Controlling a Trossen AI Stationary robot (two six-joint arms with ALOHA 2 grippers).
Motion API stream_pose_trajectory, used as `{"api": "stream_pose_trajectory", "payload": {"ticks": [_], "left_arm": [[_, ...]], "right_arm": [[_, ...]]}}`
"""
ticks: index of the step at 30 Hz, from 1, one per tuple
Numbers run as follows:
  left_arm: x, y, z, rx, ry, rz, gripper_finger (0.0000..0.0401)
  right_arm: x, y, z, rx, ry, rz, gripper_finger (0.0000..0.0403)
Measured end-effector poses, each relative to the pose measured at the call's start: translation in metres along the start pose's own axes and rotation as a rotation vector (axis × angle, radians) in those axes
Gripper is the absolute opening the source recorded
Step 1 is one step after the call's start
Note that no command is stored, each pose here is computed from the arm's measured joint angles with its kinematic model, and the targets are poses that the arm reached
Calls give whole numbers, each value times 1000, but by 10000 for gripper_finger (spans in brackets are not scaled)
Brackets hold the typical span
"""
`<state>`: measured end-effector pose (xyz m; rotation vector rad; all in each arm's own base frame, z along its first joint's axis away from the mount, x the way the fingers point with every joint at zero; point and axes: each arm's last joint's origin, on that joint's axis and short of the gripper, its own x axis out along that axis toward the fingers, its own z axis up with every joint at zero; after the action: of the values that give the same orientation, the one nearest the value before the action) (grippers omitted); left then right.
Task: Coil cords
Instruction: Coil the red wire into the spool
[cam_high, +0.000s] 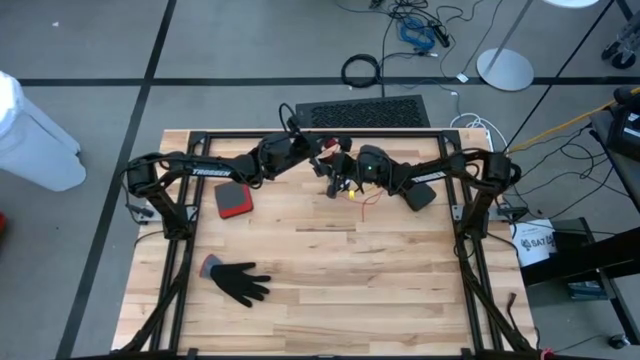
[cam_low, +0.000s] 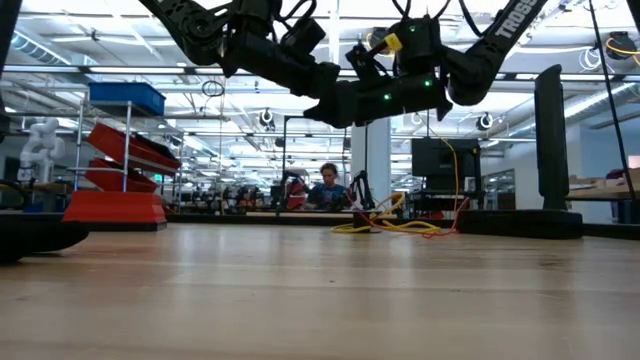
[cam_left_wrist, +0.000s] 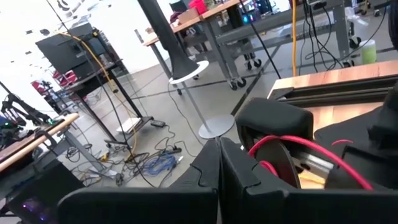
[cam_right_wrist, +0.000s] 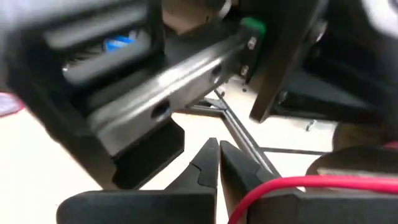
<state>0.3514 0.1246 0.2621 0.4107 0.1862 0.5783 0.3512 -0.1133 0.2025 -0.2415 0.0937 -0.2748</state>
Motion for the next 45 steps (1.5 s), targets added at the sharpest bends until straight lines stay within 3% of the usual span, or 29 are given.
{"api": "stream_pose_trajectory", "payload": {"ticks": [12,18,27,39,45], "left_arm": [[0,3,1,1,-18,13,0],[0,6,5,-10,-56,45,0],[0,3,-2,109,14,12,0],[0,3,-2,135,11,4,0],[0,2,-2,137,14,0,0]], "right_arm": [[-14,-5,11,27,135,-35,100],[-14,4,12,48,162,-47,87],[-27,13,26,49,220,-48,57],[-50,25,38,95,362,-13,52],[-55,30,36,80,423,-107,43]]}}
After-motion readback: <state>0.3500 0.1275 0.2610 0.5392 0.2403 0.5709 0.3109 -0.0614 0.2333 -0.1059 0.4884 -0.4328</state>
